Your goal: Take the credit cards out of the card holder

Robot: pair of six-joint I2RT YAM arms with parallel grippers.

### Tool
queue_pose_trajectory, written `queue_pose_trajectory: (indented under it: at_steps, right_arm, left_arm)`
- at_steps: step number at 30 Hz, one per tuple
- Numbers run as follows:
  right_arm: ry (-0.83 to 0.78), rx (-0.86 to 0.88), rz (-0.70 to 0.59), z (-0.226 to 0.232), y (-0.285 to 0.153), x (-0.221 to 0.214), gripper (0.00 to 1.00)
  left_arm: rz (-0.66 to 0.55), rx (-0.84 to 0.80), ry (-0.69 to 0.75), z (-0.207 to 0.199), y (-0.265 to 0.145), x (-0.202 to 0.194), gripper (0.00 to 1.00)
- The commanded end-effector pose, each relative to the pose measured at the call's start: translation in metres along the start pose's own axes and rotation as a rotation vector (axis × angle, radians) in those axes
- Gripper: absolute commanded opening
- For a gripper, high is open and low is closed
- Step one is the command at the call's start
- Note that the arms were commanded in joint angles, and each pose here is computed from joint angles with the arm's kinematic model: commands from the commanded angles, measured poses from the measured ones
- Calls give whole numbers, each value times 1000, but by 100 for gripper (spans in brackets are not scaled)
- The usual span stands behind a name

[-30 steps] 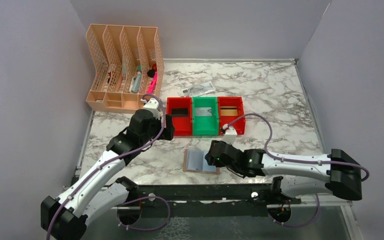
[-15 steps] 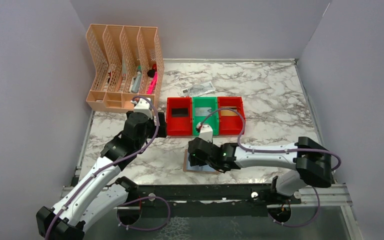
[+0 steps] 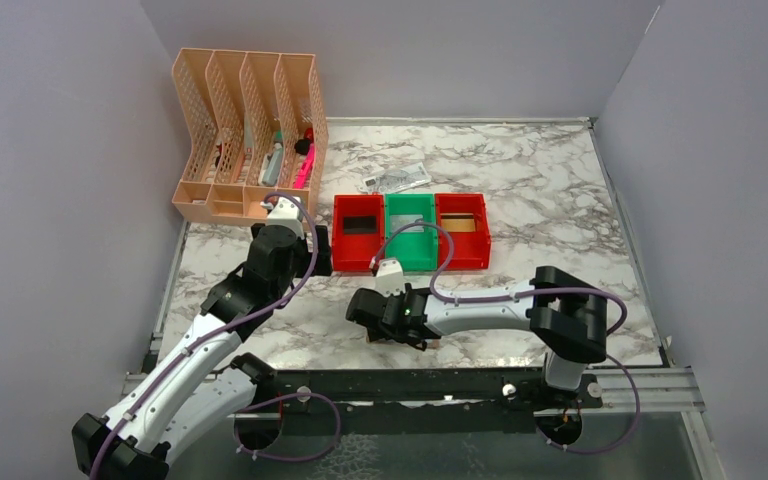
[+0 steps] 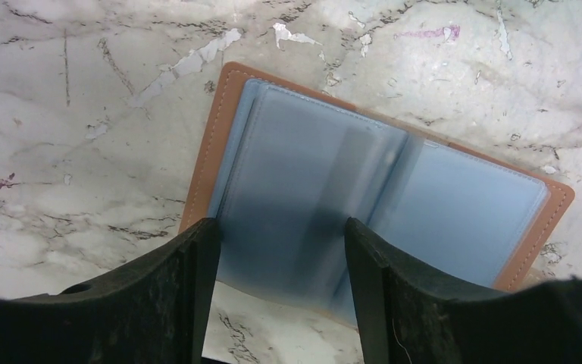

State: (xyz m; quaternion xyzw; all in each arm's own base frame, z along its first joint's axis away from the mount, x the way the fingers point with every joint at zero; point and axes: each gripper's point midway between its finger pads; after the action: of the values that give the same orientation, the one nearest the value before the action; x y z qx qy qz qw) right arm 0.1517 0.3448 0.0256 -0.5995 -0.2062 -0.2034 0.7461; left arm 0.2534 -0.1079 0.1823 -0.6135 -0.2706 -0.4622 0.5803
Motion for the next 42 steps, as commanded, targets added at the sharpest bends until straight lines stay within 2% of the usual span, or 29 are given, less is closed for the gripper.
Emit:
queue_pose_trajectory:
  at_steps: [1,3,8,17,21,25,32,36,42]
  right_arm:
    - [-22,-113,-9,-23,8,-7,63]
    - [-19,-136,-8,-28,10,-9,59]
    - [-3,-140,-15,-34,8,-9,41]
    - [50,-42,-74,-24,-8,9,24]
    - [121,75,-87,-16,-17,19,24]
    - [225,175,-86,-20,-23,23,24]
    - [361,207,-59,-52,-25,17,29]
    - [400,172,-56,-67,-24,12,35]
    - [454,137,-72,-88,-27,9,37]
  left_arm:
    - [-4,29,-5,6,0,1,98]
    - [-3,28,-4,5,0,1,98]
    - [3,19,-4,4,1,0,98]
    - [26,-17,-8,-4,4,-5,98]
    - [29,-130,-23,-26,6,-5,99]
    - [26,-347,-61,-67,5,-2,98]
    - [87,-680,-119,-128,-1,-4,89]
    - [136,-769,-110,-152,-1,-12,86]
    - [159,-847,-84,-194,-3,-18,83]
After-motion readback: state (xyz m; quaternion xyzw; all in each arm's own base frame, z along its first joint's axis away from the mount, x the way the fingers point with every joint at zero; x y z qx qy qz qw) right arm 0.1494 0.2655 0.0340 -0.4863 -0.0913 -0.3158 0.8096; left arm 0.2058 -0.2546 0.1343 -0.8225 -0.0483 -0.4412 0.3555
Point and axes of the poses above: each gripper's point midway between its finger pads, its own y axis out along the fingers, its own z axis along the line the jaws close on, x = y × z, and after that the axes turned 15 degrees about y, right-handed
